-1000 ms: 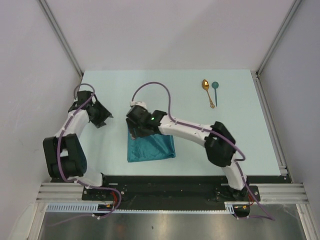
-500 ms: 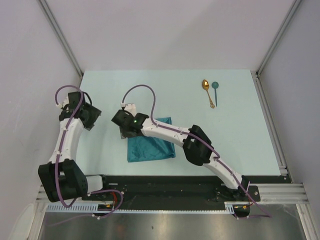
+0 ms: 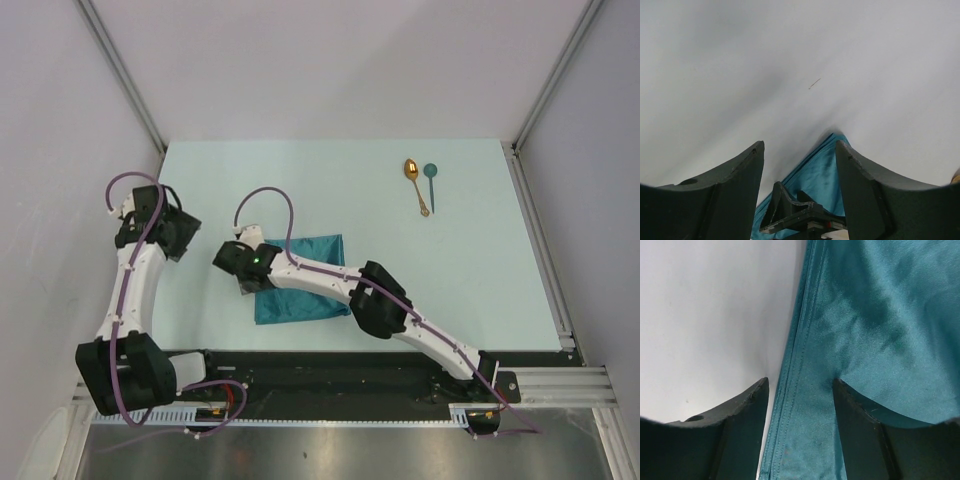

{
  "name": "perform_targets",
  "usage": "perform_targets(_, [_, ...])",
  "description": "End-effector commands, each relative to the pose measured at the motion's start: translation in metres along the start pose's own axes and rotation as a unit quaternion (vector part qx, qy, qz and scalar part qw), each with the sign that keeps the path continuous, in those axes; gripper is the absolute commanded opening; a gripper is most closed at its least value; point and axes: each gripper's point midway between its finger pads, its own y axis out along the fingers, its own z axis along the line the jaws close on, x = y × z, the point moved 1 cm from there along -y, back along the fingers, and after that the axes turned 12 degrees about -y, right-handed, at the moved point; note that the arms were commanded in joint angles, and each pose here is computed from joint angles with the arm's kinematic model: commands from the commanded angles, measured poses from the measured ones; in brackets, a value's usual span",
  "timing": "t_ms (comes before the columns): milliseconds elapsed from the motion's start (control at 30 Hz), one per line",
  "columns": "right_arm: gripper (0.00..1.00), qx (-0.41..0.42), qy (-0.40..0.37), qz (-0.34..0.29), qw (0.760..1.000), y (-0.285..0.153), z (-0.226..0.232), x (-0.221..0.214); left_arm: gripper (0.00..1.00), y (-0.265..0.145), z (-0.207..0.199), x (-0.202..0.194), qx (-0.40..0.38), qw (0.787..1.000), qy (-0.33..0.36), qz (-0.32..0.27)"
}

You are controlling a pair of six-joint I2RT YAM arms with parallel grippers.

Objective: Fold the napkin into a case and place the utensils inside
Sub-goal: Pick up the lower triangle-folded napkin from the center of the board.

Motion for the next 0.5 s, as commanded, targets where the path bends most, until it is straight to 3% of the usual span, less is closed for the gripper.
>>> perform_targets(0, [0.57,-0.022,-0.007,0.0,1.0,0.004,-0.004,-0.002,0.64,-0.01,-0.001,0.006,-0.012,1.0,-0.017,-0.014])
perform_targets(100, [0.51,-0.021,-0.014,0.015,1.0,0.012,-0.002,-0.013,0.64,-0.011,-0.001,0.006,-0.013,1.0,-0.019,-0.014])
perform_targets(233, [0.32,-0.017,-0.018,0.047,0.999,0.021,0.0,-0.033,0.65,-0.011,0.0,0.006,-0.01,1.0,-0.019,-0.015])
perform_targets(467, [0.17,-0.027,-0.032,0.07,0.997,0.025,-0.009,-0.043,0.66,-0.008,-0.001,0.002,-0.026,1.0,-0.001,-0.006])
